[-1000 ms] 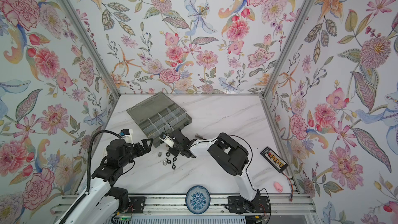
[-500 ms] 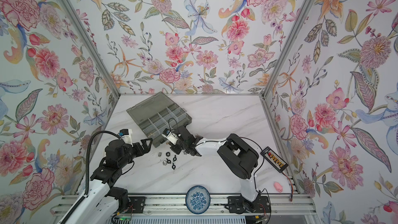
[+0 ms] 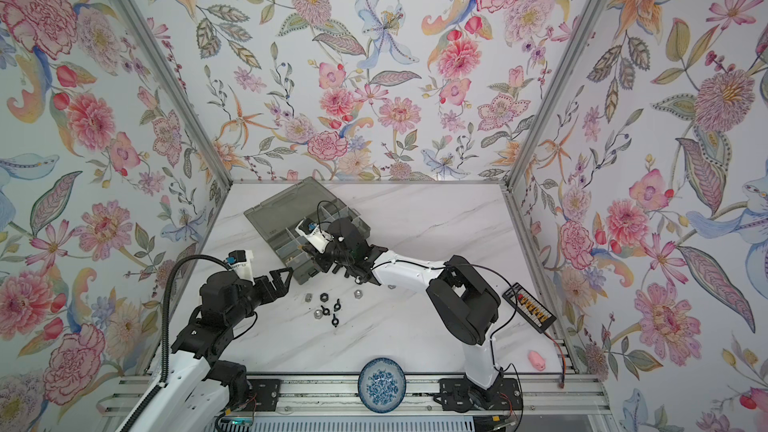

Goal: Sort the screws and nuts into containers
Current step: 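Lift the brass wing nut and carry it over the organizer box compartment, then lower the right gripper into the brass compartment and open it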

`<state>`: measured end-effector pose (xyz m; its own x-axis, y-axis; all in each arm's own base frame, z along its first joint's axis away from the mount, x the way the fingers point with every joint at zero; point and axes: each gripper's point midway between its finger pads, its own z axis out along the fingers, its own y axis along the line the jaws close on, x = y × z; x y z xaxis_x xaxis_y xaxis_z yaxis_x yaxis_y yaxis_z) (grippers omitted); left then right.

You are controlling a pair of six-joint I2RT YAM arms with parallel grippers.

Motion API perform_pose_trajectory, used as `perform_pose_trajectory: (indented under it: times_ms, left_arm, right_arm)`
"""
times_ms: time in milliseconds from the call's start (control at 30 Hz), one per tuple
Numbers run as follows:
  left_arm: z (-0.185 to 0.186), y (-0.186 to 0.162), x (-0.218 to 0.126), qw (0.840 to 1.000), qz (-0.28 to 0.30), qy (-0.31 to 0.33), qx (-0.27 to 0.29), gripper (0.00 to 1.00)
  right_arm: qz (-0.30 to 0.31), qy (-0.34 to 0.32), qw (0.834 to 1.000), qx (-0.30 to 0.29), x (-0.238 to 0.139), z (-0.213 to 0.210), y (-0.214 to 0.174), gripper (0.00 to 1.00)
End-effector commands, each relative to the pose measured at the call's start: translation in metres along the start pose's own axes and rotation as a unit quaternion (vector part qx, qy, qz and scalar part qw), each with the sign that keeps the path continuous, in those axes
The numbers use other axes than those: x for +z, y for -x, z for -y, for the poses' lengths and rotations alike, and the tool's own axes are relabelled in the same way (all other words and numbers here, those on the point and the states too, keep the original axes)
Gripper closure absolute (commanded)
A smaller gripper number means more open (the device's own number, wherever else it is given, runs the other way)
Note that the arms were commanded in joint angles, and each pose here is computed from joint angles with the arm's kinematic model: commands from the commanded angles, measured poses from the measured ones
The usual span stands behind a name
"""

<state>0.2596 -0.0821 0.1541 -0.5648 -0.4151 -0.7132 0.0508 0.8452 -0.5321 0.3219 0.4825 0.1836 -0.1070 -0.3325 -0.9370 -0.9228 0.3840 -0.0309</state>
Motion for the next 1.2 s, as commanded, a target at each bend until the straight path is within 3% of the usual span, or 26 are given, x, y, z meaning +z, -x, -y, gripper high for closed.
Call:
perform_pose_trajectory:
  times_ms: [0, 467, 1167]
  left_arm:
    - [-0.001, 0.002, -0.004, 1.0, 0.002, 0.004, 0.009, 0.01]
    - [0.001, 0.005, -0.005, 1.0, 0.004, 0.0, 0.012, 0.01]
    - [0.002, 0.007, -0.006, 1.0, 0.005, 0.002, 0.018, 0.01]
  right_arm:
    - [0.021, 0.009, 0.999, 0.03, 0.02, 0.001, 0.003, 1.0]
    - [0.079, 0.021, 0.995, 0.059, 0.068, 0.009, 0.003, 1.0]
    - [0.068, 0.012, 0.995, 0.071, 0.105, 0.006, -0.025, 1.0]
